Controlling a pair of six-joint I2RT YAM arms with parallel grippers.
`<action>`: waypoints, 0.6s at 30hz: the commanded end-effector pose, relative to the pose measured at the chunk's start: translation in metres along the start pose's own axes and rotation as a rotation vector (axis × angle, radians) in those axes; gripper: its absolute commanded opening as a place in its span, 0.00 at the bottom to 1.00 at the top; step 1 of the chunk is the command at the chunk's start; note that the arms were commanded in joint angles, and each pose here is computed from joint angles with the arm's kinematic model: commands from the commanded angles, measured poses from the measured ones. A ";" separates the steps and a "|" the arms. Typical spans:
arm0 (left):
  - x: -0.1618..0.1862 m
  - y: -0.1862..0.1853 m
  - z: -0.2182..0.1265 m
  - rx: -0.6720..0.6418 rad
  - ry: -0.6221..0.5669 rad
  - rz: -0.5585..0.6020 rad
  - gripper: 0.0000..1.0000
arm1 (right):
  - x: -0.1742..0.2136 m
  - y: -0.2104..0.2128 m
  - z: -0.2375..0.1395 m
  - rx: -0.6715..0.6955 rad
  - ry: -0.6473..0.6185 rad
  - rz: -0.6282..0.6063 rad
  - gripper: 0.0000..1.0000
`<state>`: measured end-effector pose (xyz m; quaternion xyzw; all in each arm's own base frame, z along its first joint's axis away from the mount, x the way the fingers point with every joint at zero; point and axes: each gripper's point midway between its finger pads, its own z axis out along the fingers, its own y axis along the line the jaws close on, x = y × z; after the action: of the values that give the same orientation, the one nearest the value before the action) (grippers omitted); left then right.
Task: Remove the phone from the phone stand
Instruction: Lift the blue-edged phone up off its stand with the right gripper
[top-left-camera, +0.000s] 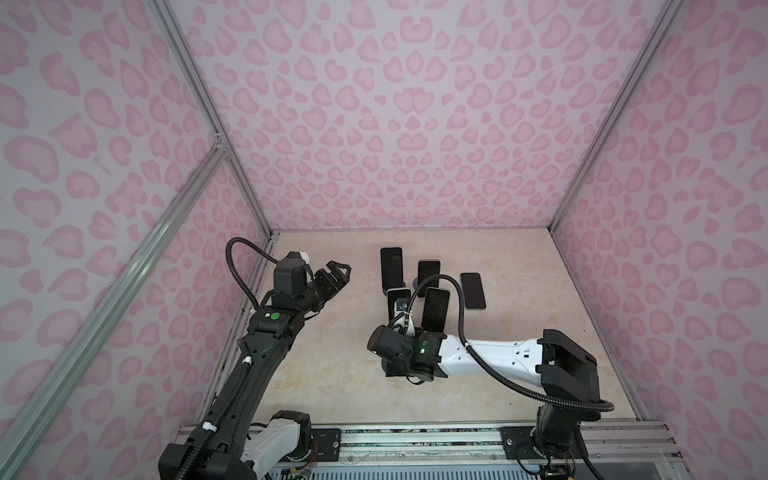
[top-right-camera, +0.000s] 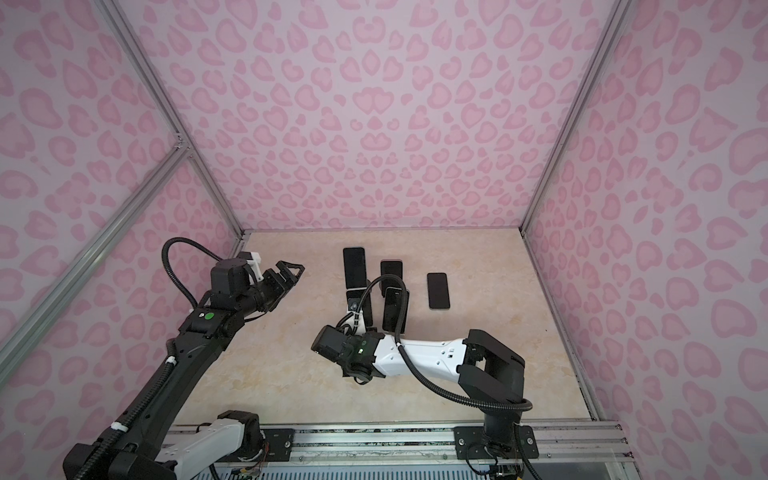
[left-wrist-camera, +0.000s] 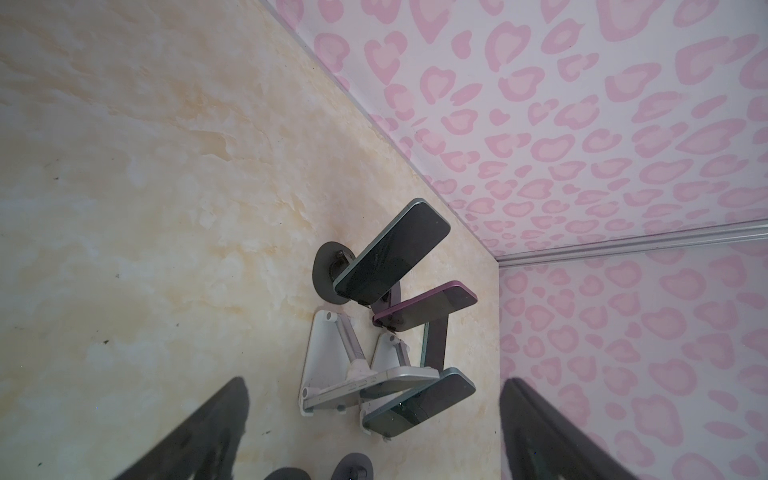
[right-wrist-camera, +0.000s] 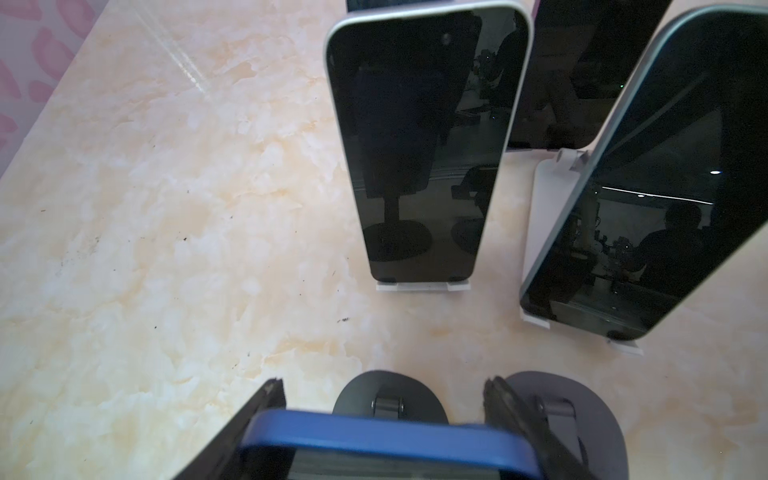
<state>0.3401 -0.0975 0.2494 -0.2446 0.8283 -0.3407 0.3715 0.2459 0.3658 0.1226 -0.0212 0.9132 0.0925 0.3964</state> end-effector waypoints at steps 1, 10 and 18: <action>-0.007 -0.010 0.000 0.036 -0.017 0.021 0.97 | -0.008 0.005 -0.004 -0.021 -0.037 -0.002 0.69; -0.002 -0.021 0.005 0.094 0.024 0.033 0.98 | -0.013 0.010 -0.014 -0.076 -0.065 -0.036 0.66; 0.008 -0.036 0.007 0.150 0.035 0.077 0.98 | -0.035 0.001 -0.040 -0.073 -0.133 -0.066 0.64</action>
<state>0.3429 -0.1202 0.2540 -0.2051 0.8269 -0.3764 0.3640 0.2357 0.3670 0.1624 -0.0625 0.8916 0.1269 0.4302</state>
